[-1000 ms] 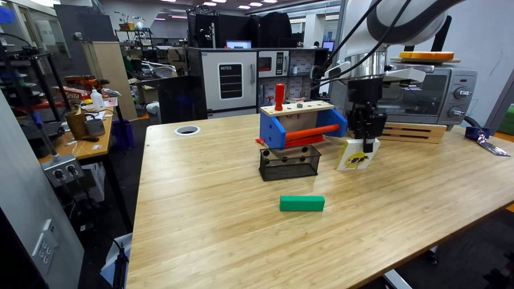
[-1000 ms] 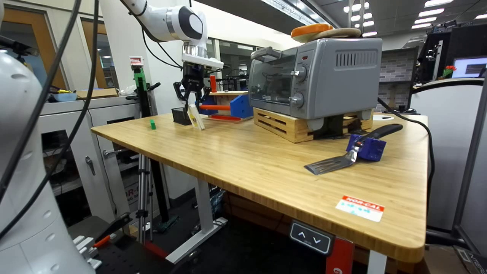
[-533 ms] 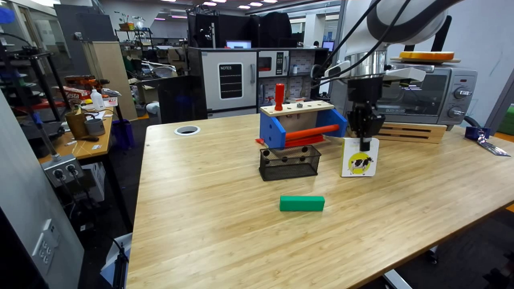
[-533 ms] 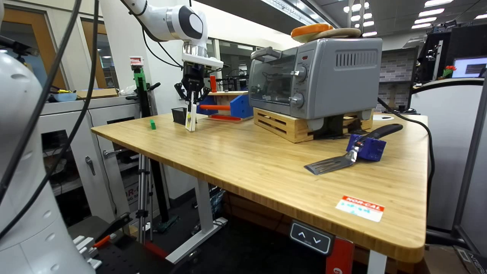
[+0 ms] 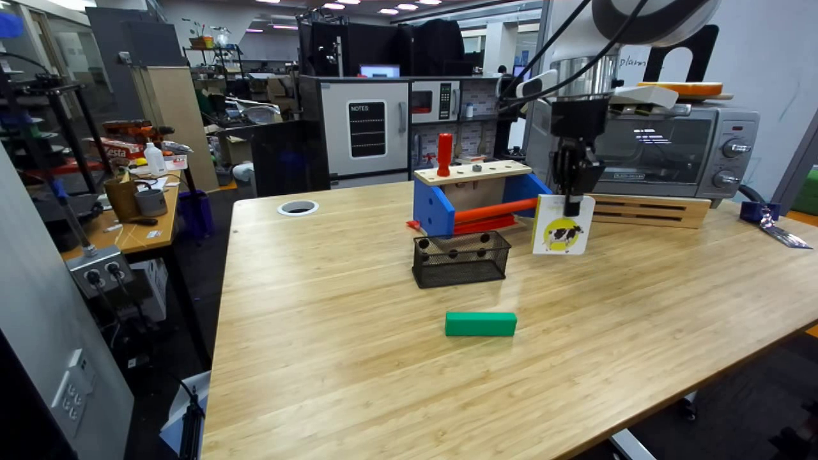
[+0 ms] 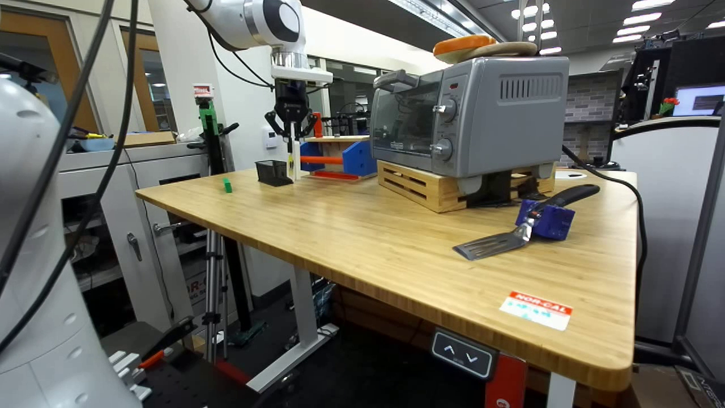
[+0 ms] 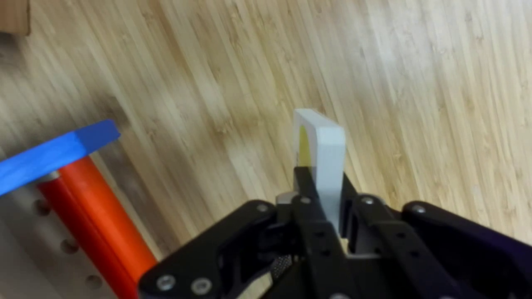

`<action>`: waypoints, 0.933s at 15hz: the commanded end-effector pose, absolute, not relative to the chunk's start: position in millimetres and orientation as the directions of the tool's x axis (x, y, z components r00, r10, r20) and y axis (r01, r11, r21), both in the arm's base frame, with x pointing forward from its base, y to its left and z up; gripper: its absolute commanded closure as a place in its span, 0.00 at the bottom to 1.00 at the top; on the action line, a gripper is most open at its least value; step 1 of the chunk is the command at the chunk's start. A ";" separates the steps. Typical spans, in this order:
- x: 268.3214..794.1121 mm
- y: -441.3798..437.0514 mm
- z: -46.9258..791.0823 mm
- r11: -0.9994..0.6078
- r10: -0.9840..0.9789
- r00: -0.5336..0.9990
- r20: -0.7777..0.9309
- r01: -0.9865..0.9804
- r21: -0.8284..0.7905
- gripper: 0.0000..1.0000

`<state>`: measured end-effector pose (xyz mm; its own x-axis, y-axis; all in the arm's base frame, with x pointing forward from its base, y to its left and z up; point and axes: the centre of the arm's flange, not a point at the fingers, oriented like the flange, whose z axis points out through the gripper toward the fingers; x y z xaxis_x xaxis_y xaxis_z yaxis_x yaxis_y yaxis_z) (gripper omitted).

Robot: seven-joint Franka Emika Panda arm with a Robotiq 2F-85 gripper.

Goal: Place the yellow and white book inside the black box

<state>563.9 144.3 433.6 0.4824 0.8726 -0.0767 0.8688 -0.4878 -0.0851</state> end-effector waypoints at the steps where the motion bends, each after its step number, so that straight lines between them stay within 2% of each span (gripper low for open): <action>1: 563.4 146.0 455.1 -0.513 0.857 0.512 -0.062 0.858 0.004 0.96; 14: 564.6 175.3 479.7 -0.451 0.888 0.458 -0.039 0.885 0.117 0.96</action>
<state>561.4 173.9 473.9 0.4689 0.8825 -0.0376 0.8817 -0.4650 0.0800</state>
